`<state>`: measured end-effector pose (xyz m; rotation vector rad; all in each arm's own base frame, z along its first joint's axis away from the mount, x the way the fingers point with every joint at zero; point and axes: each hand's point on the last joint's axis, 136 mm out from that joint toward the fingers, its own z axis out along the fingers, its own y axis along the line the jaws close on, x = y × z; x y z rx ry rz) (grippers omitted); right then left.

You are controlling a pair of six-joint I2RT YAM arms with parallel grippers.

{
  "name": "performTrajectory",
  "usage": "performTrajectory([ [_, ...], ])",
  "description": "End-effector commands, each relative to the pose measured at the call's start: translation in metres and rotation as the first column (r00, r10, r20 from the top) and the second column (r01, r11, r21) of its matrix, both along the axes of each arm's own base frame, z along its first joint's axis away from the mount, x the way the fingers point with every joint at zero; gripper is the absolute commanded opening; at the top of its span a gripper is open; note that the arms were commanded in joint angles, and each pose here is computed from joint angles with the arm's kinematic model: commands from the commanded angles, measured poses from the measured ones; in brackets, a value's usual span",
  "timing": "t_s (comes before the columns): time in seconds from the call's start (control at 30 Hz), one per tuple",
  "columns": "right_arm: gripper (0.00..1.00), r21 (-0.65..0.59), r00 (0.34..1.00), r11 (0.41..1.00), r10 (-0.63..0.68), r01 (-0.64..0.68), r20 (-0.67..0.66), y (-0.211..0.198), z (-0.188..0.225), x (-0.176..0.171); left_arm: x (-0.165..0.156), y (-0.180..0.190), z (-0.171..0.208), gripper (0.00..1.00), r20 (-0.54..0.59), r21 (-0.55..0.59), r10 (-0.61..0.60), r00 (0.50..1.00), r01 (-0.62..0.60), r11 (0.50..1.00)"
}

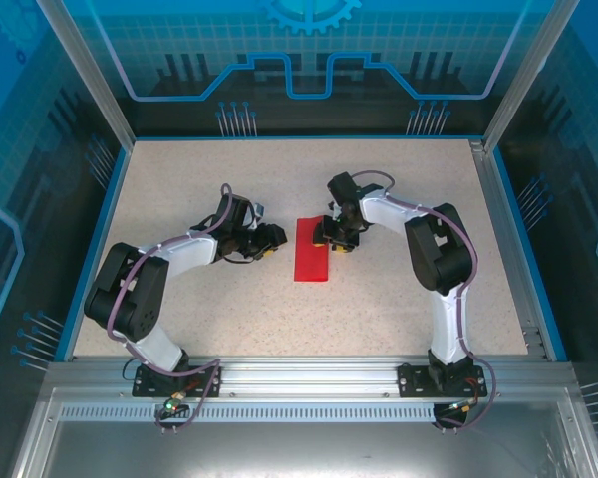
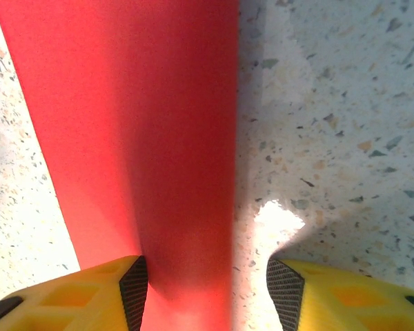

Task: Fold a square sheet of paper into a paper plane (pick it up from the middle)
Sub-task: Hold the square sheet of paper at the center of the table.

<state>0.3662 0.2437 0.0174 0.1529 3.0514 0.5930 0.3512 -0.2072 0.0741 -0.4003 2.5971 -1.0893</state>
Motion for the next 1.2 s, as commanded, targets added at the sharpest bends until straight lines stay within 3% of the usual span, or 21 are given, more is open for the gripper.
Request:
performTrajectory([
  [0.0, 0.55, -0.193, 0.99, 0.981, -0.026, -0.001, -0.135, -0.036, -0.049, -0.03, -0.006, 0.003, -0.002, 0.45, -0.002, 0.026, -0.012, 1.0, 0.012, 1.0],
  [0.33, 0.56, -0.237, 0.989, 0.971, -0.028, -0.007, -0.146, -0.041, -0.055, -0.033, -0.003, -0.001, 0.0, 0.4, -0.005, 0.02, -0.024, 1.0, 0.024, 0.999],
  [0.6, 0.55, -0.265, 0.988, 0.964, -0.046, 0.004, -0.15, -0.047, -0.057, -0.034, 0.003, -0.011, -0.005, 0.28, -0.04, 0.036, -0.046, 0.998, 0.047, 0.998],
  [1.17, 0.55, -0.238, 0.988, 0.971, -0.025, -0.011, -0.15, -0.042, -0.059, -0.035, 0.002, -0.015, -0.012, 0.27, -0.059, 0.023, -0.051, 0.997, 0.052, 0.998],
])
